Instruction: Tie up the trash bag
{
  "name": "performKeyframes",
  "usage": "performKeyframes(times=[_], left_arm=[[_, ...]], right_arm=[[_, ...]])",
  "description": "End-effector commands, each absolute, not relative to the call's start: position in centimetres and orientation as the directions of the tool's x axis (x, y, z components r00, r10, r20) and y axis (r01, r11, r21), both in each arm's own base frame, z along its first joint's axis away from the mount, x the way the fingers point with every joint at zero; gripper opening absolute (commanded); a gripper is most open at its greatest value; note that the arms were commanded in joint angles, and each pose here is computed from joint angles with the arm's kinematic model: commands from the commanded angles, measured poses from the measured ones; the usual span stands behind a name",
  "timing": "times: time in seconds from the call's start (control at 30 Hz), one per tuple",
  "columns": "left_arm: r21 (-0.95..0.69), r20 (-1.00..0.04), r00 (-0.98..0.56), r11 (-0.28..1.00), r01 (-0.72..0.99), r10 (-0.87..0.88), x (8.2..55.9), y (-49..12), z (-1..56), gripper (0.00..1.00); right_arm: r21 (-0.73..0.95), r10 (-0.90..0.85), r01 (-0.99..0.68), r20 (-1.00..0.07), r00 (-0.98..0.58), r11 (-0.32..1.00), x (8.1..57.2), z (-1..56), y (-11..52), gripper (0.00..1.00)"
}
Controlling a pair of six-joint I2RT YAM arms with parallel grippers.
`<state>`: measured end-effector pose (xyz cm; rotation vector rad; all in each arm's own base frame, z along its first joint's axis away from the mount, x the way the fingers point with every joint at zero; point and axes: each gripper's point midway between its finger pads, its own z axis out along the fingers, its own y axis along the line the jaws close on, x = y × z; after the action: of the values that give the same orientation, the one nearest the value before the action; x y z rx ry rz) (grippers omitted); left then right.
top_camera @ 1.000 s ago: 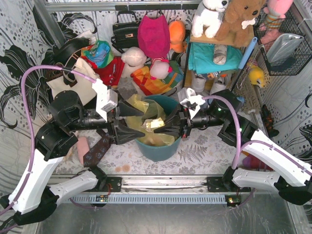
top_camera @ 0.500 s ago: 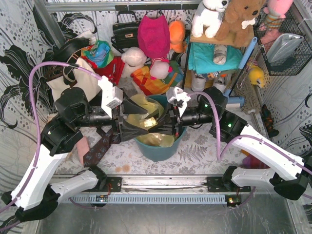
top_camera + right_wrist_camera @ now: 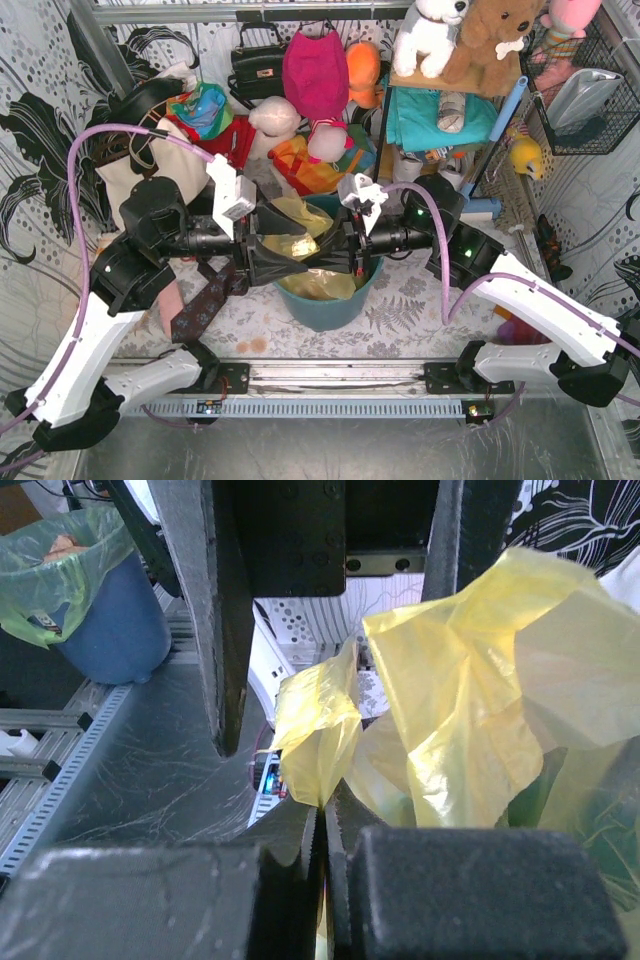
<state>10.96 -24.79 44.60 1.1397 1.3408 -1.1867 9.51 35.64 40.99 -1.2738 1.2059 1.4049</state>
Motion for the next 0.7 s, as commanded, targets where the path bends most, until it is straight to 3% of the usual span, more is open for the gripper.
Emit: performKeyframes(times=[0.0,0.13,0.4,0.67], left_arm=[[-0.066,-0.998,-0.067,0.065,0.996,0.021,11.0,-25.1,45.2,0.76],[-0.073,-0.997,-0.076,0.069,0.995,0.029,11.4,-25.4,45.2,0.79],[-0.079,-0.994,-0.083,0.059,0.995,0.067,11.9,-25.8,45.0,0.66],[-0.084,-0.99,-0.09,0.059,0.995,0.109,12.0,-25.7,44.6,0.6]], right_arm=[[0.062,0.038,-0.979,-0.997,-0.071,-0.192,9.0,43.2,35.8,0.01],[0.06,0.032,-0.979,-0.997,-0.067,-0.196,9.0,43.1,36.1,0.01],[0.062,0.006,-0.98,-0.998,-0.064,-0.191,9.1,43.0,36.1,0.01],[0.068,-0.033,-0.982,-0.997,-0.063,-0.178,9.3,42.6,36.1,0.01]])
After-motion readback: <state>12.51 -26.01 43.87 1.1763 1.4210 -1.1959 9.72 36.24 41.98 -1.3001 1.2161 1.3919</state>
